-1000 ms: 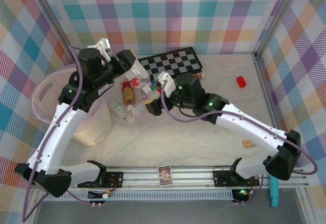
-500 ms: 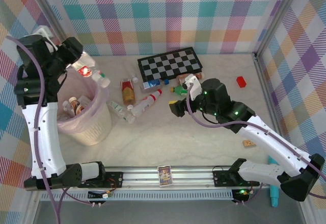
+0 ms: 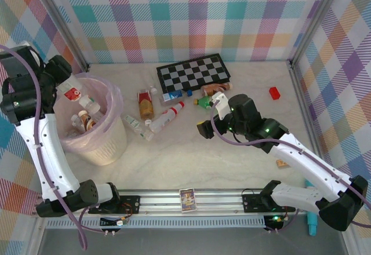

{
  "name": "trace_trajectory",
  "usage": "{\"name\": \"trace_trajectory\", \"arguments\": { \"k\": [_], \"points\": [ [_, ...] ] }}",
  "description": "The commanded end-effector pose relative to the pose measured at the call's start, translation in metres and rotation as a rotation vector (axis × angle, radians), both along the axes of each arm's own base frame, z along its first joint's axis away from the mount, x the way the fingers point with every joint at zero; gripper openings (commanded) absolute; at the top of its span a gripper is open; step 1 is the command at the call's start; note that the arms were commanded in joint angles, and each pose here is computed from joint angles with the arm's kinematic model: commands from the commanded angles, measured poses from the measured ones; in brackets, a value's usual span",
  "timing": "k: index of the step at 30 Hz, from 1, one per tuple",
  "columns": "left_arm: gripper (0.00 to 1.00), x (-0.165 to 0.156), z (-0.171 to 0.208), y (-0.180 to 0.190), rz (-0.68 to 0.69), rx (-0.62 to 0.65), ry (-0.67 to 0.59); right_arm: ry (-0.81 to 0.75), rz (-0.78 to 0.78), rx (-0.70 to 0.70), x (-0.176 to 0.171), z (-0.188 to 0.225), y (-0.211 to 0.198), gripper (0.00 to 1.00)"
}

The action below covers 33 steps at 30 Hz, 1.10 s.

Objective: Put the plastic bottles in the bin

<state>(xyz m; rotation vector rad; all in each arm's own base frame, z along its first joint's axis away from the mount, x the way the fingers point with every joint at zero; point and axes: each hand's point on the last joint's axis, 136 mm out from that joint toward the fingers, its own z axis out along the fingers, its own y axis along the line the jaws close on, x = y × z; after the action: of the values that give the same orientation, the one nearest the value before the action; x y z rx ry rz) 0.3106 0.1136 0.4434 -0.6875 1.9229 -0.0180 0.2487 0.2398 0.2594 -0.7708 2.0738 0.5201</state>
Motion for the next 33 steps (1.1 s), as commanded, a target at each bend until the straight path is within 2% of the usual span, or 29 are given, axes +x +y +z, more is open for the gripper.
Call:
{"name": "trace_trajectory", "arguments": {
  "k": [1,4,8,17,23,24,25,27,28,31,33],
  "points": [
    [0.17,-0.003,-0.025,0.006,0.0,0.034,0.077,0.001,-0.015,0.006,0.0,-0.001,-0.005,0.99],
    [0.1,-0.003,-0.049,0.003,-0.039,0.037,0.14,0.009,-0.025,-0.002,0.002,-0.004,-0.006,0.99],
    [0.07,-0.001,-0.092,-0.009,-0.096,-0.013,0.233,0.031,-0.048,-0.015,0.006,-0.011,-0.008,0.99],
    [0.06,-0.003,-0.173,-0.027,-0.124,-0.079,0.335,0.094,-0.109,-0.03,0.018,-0.025,-0.011,0.99],
    [0.06,0.004,-0.204,-0.029,-0.126,-0.104,0.373,0.135,-0.139,-0.044,0.026,-0.035,-0.011,0.99],
    [0.08,0.005,-0.208,-0.03,-0.127,-0.111,0.376,0.147,-0.154,-0.04,0.029,-0.037,-0.012,0.99],
    [0.14,0.006,-0.213,-0.03,-0.127,-0.12,0.383,0.164,-0.178,-0.032,0.032,-0.039,-0.014,0.99],
    [0.36,0.009,-0.216,-0.028,-0.123,-0.122,0.39,0.206,-0.254,-0.016,0.04,-0.042,-0.023,0.99],
    [0.43,0.011,-0.216,-0.028,-0.125,-0.121,0.389,0.233,-0.308,-0.005,0.045,-0.045,-0.031,0.99],
    [0.55,0.016,-0.21,-0.028,-0.134,-0.116,0.384,0.331,-0.446,0.05,0.056,-0.055,-0.051,0.99],
    [0.62,0.017,-0.201,-0.027,-0.138,-0.107,0.376,0.377,-0.486,0.076,0.059,-0.062,-0.058,0.99]
  ]
}}
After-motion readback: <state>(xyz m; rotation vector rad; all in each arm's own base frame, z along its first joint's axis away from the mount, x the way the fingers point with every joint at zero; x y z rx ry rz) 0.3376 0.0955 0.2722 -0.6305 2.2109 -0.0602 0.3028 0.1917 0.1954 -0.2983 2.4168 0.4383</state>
